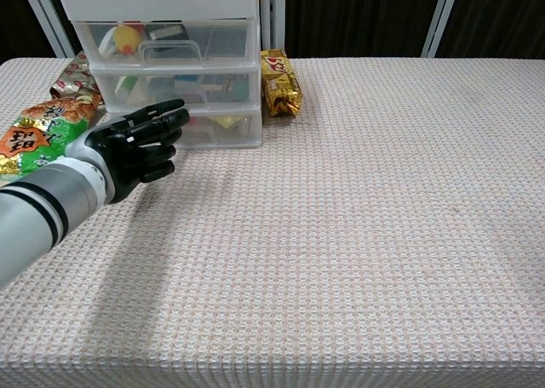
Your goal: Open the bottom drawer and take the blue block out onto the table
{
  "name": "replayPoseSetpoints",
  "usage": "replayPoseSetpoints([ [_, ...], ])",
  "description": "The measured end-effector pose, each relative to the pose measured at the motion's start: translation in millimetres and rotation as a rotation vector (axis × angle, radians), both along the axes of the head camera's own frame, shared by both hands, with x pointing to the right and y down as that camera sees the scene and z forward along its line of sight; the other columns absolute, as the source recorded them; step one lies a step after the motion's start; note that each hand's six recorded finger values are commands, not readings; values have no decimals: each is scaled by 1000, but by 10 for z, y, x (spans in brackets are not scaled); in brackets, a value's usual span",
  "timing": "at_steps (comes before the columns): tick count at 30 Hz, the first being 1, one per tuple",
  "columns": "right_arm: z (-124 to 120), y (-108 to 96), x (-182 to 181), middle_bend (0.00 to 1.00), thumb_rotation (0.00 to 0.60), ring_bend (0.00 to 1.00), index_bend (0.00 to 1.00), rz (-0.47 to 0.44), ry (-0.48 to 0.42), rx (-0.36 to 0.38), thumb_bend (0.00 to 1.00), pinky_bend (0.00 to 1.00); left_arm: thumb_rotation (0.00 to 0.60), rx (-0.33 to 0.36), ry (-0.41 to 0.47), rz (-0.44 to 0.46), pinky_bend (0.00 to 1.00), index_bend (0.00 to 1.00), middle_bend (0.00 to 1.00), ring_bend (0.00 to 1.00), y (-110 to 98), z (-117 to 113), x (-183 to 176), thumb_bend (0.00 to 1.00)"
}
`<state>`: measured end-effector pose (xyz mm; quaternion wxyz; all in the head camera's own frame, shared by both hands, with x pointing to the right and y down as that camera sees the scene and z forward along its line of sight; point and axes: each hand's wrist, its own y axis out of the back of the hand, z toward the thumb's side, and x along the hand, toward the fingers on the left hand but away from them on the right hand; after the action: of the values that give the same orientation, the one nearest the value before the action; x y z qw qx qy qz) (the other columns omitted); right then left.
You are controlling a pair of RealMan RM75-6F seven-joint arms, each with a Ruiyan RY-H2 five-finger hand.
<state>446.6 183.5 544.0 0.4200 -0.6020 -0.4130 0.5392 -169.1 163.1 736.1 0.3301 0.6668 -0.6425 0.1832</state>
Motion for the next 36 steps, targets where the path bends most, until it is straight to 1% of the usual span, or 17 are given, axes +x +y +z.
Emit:
replayPoseSetpoints([
  [11, -1, 23, 53, 57, 600, 0, 0, 17, 10, -5, 49, 0, 600, 41, 70, -62, 1000, 221, 842, 940, -95, 28, 168, 401],
  [16, 12, 29, 79, 57, 600, 0, 0, 25, 12, -12, 49, 0, 600, 25, 110, -78, 1000, 263, 845, 943, -129, 84, 251, 405],
  [20, 23, 32, 93, 57, 600, 0, 0, 30, 14, -16, 49, 0, 600, 5, 123, -89, 1000, 298, 848, 944, -150, 135, 277, 424],
  [26, 27, 39, 113, 57, 600, 0, 0, 37, 15, -19, 50, 0, 600, -14, 136, -102, 1000, 409, 848, 944, -172, 172, 280, 486],
  [31, 34, 48, 119, 57, 600, 0, 0, 39, 15, -22, 49, 0, 600, -12, 146, -92, 1000, 473, 848, 944, -145, 140, 282, 509],
  [36, 38, 52, 100, 57, 600, 0, 0, 34, 13, -22, 50, 0, 600, -19, 157, -83, 1000, 486, 848, 944, -71, 122, 279, 509],
])
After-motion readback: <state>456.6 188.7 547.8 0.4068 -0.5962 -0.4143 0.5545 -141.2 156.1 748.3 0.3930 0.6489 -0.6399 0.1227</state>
